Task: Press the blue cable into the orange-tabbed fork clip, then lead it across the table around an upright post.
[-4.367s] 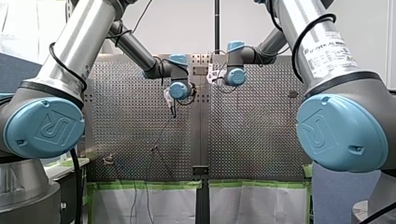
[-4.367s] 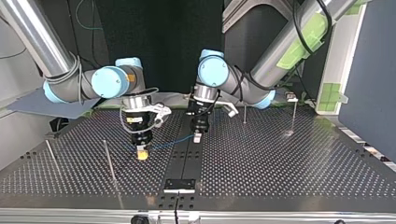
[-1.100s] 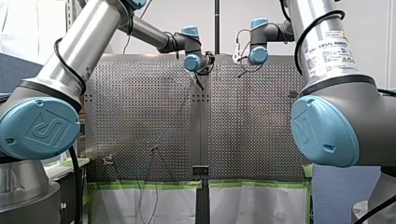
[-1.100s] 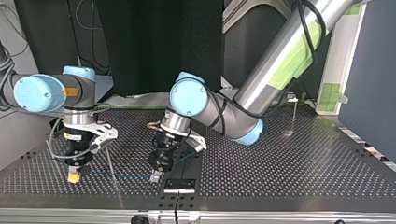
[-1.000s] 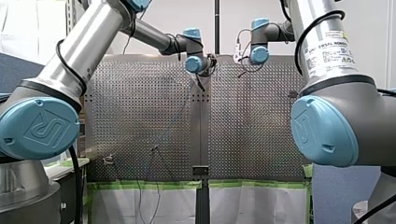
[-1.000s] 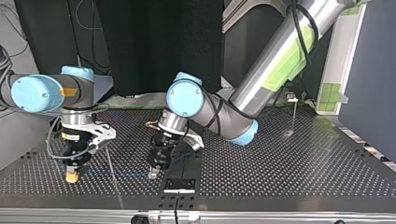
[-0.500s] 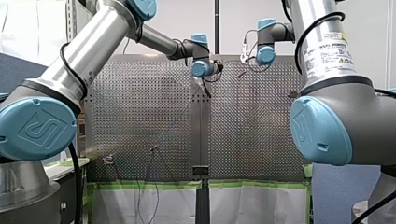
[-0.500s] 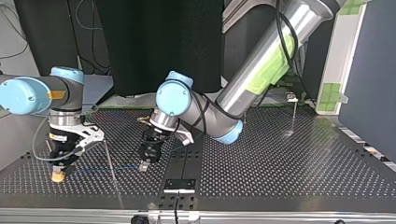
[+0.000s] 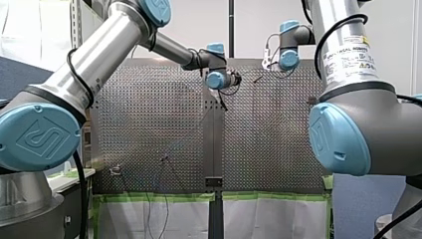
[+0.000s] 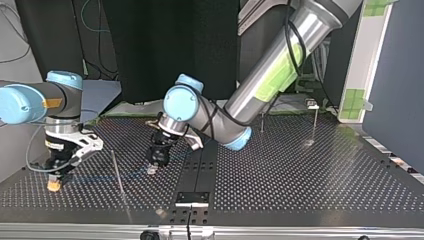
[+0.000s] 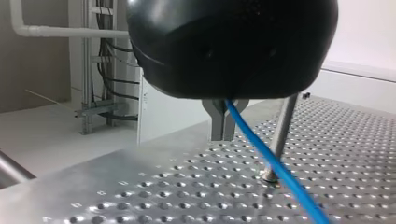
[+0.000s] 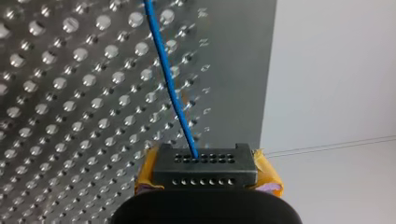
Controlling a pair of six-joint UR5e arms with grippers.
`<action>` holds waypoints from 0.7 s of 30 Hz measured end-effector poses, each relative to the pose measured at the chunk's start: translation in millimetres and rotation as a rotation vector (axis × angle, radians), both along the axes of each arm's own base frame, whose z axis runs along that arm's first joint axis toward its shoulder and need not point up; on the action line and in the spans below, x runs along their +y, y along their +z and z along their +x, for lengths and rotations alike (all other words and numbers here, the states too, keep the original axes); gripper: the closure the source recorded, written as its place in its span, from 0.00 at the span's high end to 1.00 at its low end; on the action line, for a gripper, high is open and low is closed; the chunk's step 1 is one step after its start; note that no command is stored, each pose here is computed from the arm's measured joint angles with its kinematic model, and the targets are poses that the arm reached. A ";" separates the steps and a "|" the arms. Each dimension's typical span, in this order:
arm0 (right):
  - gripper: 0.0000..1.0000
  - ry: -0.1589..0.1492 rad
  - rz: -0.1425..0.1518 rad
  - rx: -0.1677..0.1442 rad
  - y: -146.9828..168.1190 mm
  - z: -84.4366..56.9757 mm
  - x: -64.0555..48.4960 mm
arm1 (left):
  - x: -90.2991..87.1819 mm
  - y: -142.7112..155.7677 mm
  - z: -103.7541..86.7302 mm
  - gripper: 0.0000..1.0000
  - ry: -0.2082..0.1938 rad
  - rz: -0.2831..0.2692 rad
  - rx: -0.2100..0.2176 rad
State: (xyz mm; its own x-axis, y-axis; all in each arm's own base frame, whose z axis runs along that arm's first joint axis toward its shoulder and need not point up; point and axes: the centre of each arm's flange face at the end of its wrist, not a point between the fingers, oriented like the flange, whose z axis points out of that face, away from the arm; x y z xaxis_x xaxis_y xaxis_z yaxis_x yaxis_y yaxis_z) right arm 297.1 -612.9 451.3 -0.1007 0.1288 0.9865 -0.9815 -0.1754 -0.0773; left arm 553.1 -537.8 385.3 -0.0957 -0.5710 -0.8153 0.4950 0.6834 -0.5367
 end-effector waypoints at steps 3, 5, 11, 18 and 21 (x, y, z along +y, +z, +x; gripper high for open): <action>0.00 -0.006 0.008 0.000 -4.1 -4.3 -1.3 | -3.4 -3.2 -1.7 0.01 -0.005 0.001 0.002; 0.00 -0.011 0.014 -0.001 -7.6 -7.1 -2.1 | -5.2 -7.3 -1.8 0.01 -0.007 0.004 0.006; 0.00 -0.022 0.041 0.004 -24.2 -13.0 -3.9 | -13.1 -29.7 -0.4 0.01 -0.015 0.020 0.025; 0.00 -0.021 0.106 0.032 -66.6 -11.9 -10.8 | -17.7 -44.7 2.9 0.01 -0.010 0.019 0.027; 0.00 -0.015 0.135 0.044 -87.0 -9.7 -14.9 | -15.9 -49.3 6.4 0.01 0.000 0.022 0.030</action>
State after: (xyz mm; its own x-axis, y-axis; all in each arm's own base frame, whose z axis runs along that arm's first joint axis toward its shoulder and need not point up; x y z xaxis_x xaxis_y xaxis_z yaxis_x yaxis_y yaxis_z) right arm 287.3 -627.9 364.3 -0.0564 -0.0046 0.9984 -0.9869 -0.1514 -0.0565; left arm 559.5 -553.6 335.9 -0.1198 -0.5527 -0.8247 0.4788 0.6955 -0.5357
